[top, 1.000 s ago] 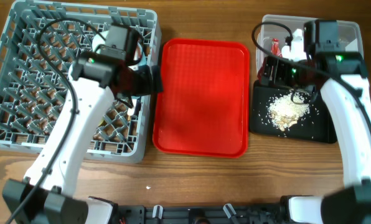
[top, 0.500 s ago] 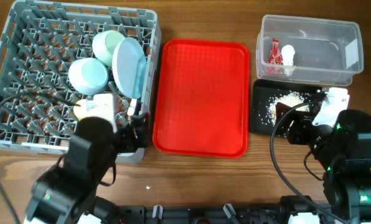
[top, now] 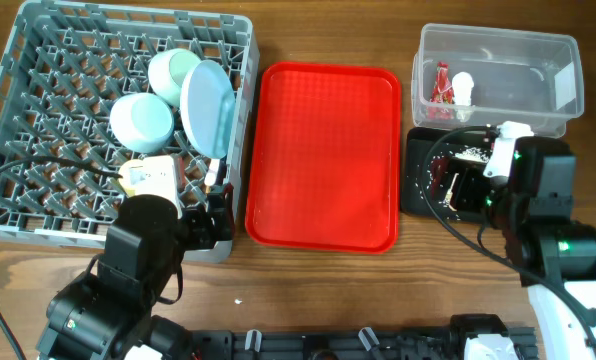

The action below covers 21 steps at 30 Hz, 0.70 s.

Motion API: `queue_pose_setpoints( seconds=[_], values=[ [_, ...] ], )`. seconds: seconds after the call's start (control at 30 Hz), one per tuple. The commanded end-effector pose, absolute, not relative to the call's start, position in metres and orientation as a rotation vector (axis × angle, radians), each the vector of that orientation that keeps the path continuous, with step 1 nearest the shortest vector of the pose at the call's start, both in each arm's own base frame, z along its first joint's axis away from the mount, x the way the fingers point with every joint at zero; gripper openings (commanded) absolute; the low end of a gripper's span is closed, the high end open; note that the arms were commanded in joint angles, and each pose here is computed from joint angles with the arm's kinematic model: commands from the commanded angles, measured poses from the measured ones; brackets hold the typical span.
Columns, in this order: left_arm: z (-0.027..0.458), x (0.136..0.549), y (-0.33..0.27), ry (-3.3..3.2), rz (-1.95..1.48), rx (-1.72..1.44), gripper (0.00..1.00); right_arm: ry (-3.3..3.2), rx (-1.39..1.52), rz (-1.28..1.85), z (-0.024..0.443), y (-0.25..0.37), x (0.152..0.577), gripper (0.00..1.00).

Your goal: Sort waste into correct bins and load items into the dishwasher rack

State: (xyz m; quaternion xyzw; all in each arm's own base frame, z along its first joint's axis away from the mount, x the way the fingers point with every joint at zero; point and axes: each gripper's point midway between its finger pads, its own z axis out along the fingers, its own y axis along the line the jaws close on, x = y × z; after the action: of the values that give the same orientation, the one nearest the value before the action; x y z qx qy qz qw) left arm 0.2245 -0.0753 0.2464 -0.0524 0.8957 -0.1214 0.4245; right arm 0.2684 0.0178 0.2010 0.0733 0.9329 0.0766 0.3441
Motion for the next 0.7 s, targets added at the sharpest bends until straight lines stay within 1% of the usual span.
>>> queue_pose_setpoints(
  seconds=[0.0,0.07,0.13,0.23,0.33,0.4,0.53,0.67],
  values=[
    [0.243,0.224,-0.073,2.244,-0.291,-0.149,1.0,2.363,0.198,0.166,0.214,0.012,0.259,1.0],
    [0.243,0.224,-0.073,2.244,-0.291,-0.148,1.0,2.175,0.182,0.156,0.252,0.009,0.252,1.0],
    [0.243,0.224,-0.073,2.244,-0.291,-0.149,1.0,1.999,0.12,0.142,0.281,0.009,0.245,1.0],
    [0.243,0.224,-0.073,2.244,-0.291,-0.149,1.0,1.731,0.012,0.108,0.307,0.012,0.225,1.0],
    [0.243,0.224,-0.073,2.244,-0.291,-0.148,1.0,1.571,-0.035,0.1,0.3,0.015,0.212,1.0],
    [0.243,0.224,-0.073,2.244,-0.291,-0.149,1.0,1.491,-0.044,0.105,0.29,0.017,0.211,1.0],
    [0.243,0.224,-0.073,2.244,-0.291,-0.149,1.0,1.33,-0.075,0.124,0.275,0.022,0.224,1.0],
    [0.243,0.224,-0.073,2.244,-0.291,-0.149,1.0,1.321,-0.087,0.108,0.241,0.022,0.236,1.0]
  ],
)
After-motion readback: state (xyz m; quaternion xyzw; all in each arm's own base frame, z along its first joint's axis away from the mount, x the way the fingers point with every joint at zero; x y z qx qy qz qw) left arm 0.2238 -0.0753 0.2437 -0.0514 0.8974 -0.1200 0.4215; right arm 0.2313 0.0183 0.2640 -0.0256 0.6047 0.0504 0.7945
